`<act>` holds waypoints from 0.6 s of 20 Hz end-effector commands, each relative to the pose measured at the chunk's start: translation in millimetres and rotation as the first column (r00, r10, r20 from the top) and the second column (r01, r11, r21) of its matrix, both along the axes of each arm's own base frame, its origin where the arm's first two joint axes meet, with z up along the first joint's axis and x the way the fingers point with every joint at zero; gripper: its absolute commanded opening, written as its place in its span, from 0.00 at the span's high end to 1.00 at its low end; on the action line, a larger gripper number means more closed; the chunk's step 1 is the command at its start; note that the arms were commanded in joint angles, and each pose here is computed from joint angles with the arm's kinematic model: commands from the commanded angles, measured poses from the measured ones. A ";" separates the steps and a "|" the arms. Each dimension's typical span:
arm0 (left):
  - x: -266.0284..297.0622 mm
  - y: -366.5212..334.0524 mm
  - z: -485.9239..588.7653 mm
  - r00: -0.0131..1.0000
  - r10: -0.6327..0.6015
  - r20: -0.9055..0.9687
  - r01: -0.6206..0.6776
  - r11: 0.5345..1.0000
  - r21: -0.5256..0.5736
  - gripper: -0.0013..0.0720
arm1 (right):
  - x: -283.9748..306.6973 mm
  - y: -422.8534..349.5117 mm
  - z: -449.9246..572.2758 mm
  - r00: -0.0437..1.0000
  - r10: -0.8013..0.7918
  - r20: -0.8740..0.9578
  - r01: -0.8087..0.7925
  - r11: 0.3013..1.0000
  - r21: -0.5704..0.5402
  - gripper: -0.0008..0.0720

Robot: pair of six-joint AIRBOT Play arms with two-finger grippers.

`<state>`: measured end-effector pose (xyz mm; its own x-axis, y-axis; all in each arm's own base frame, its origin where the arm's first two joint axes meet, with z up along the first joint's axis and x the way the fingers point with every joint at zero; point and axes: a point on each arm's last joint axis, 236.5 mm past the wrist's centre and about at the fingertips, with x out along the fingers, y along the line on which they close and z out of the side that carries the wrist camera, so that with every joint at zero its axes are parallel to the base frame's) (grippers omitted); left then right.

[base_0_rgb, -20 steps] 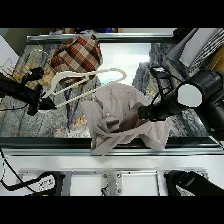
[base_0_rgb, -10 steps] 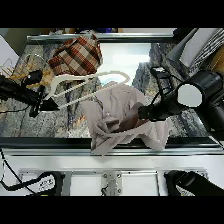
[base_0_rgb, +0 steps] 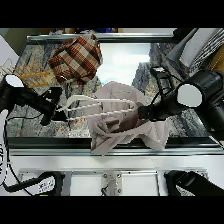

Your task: Fold the clothes and pants, and hang the long-sleeved shirts on hangers.

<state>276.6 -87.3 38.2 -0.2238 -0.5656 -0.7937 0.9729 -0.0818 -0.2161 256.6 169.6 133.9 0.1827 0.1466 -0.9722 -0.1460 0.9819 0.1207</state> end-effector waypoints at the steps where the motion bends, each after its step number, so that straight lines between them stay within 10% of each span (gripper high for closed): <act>1: -0.1 -6.0 -14.9 1.000 -0.008 0.008 0.008 1.000 0.022 0.96 | 0.1 0.2 -0.3 1.000 0.000 -0.001 0.000 1.000 0.000 0.97; 12: 11.2 -39.9 -25.0 0.993 -0.067 0.096 0.064 0.997 0.041 0.96 | 1.3 1.3 23.6 0.996 0.070 0.047 -0.071 0.997 0.009 0.97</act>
<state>282.7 -119.4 15.5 -0.2012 -0.5264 -0.8261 0.9792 -0.1321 -0.1543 256.8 172.6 146.2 0.1977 0.1677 -0.9658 -0.2044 0.9706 0.1267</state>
